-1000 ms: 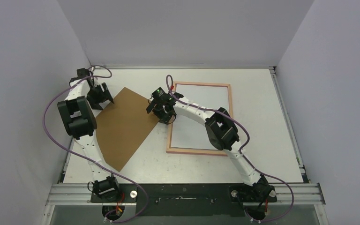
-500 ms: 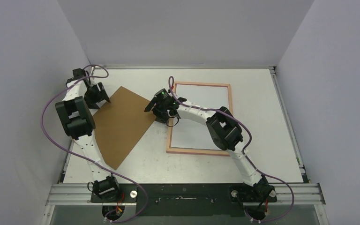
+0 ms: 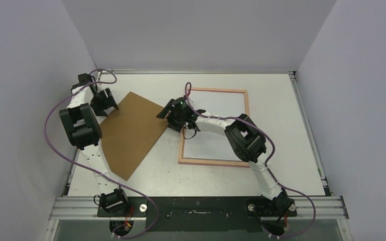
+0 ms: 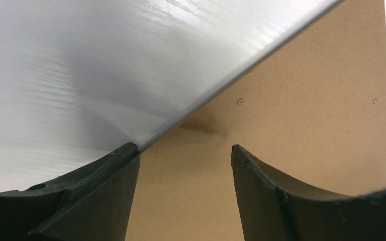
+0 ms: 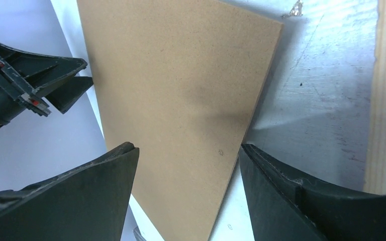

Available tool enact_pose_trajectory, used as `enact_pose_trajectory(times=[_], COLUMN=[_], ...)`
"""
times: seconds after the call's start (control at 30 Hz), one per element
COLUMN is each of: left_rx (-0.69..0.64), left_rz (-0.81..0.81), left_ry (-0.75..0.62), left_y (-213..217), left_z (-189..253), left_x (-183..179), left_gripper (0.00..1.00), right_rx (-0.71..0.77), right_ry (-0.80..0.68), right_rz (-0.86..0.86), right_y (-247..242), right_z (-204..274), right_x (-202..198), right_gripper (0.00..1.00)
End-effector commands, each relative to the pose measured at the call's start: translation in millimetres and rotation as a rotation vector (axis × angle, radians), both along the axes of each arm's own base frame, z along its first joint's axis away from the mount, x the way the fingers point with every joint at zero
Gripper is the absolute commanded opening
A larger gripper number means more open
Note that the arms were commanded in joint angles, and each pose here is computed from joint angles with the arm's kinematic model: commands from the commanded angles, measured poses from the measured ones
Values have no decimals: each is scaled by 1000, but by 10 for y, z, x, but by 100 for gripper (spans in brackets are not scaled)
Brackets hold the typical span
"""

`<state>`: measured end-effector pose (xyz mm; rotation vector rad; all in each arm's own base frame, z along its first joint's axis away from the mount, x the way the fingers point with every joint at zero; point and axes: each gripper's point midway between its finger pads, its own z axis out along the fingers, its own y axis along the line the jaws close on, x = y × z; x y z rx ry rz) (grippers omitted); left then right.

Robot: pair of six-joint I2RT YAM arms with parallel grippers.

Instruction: Put the photo into the frame

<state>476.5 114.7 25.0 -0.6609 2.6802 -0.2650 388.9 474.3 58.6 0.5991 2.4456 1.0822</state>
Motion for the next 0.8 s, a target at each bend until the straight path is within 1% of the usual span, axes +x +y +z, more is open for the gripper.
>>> enact_pose_trajectory(times=[0.0,0.2,0.33,0.47,0.6,0.77], left_rx=[-240,-265,-275,-299,-376,-437], left_rz=[-67,-105,-153,-188,-200,-215], left_ry=[113,110,114,112,104,104], left_y=[-716,-977,-1236,-1520,-1790,-2063], left_z=[-102,-110,-93,-78,-63,-84], left_x=[-268,-248,-264,-311,-398,-558], left_gripper=[64,63,63,63,62,62], right_rx=[289,274,241,195,134,74], right_ry=[-276,-298,-289,-283,-275,-249], right_rz=[27,12,-24,-53,-89,-128], right_y=[262,149,-68,-320,-646,-977], right_z=[1414,1503,1472,1369,1194,984], right_x=[123,130,156,165,180,205], right_gripper=[73,73,73,73,73,73])
